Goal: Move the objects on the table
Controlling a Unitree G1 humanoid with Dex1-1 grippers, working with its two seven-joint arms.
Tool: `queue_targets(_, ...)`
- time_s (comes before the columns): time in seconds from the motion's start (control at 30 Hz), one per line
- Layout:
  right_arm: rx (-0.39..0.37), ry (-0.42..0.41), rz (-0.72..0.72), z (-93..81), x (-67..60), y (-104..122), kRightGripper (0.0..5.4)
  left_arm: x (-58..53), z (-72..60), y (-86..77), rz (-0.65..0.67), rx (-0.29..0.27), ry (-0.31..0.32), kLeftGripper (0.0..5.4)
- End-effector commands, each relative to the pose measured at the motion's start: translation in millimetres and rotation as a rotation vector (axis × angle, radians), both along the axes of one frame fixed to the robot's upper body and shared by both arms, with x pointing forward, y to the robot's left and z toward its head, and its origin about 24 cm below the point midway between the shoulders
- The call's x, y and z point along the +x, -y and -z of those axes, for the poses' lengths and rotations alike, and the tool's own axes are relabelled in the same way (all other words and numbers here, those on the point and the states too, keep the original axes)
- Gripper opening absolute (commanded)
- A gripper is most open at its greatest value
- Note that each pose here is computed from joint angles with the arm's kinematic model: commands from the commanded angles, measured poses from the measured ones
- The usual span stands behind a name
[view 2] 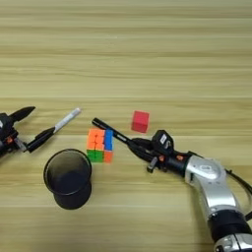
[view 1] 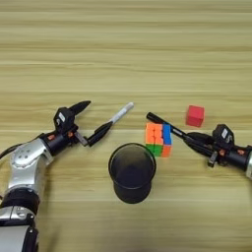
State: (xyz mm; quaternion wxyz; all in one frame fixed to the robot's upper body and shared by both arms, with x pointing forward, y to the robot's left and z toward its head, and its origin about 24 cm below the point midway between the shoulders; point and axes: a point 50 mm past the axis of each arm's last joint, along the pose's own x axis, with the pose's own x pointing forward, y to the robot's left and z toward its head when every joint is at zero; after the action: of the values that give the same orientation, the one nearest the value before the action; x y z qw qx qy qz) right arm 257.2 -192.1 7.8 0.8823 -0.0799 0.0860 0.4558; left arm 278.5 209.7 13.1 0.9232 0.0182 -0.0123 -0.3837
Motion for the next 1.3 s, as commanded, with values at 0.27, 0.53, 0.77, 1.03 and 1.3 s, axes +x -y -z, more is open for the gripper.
queue_targets(0.27, -0.02, 0.029, -0.011, -11.7, 6.1, 4.7, 0.82, 4.2, -5.8, -0.7, -0.001, 0.014, 0.026, 5.4)
queue_targets(0.53, 0.001, 0.078, -0.006, -25.0, 10.4, 4.8, 0.82, 4.5, -6.0, -0.4, -0.003, 0.013, 0.027, 5.4)
queue_targets(0.77, 0.015, 0.131, -0.012, -39.7, 12.5, 3.7, 0.82, 4.1, -5.1, -0.1, -0.004, 0.012, 0.025, 5.4)
queue_targets(1.03, 0.013, 0.163, -0.016, -50.2, 14.0, 3.3, 0.82, 4.0, -4.8, 0.3, -0.003, 0.011, 0.025, 5.4)
queue_targets(1.3, 0.017, 0.172, -0.013, -52.2, 14.4, 2.0, 0.82, 3.8, -4.9, 0.2, -0.002, 0.011, 0.025, 5.4)
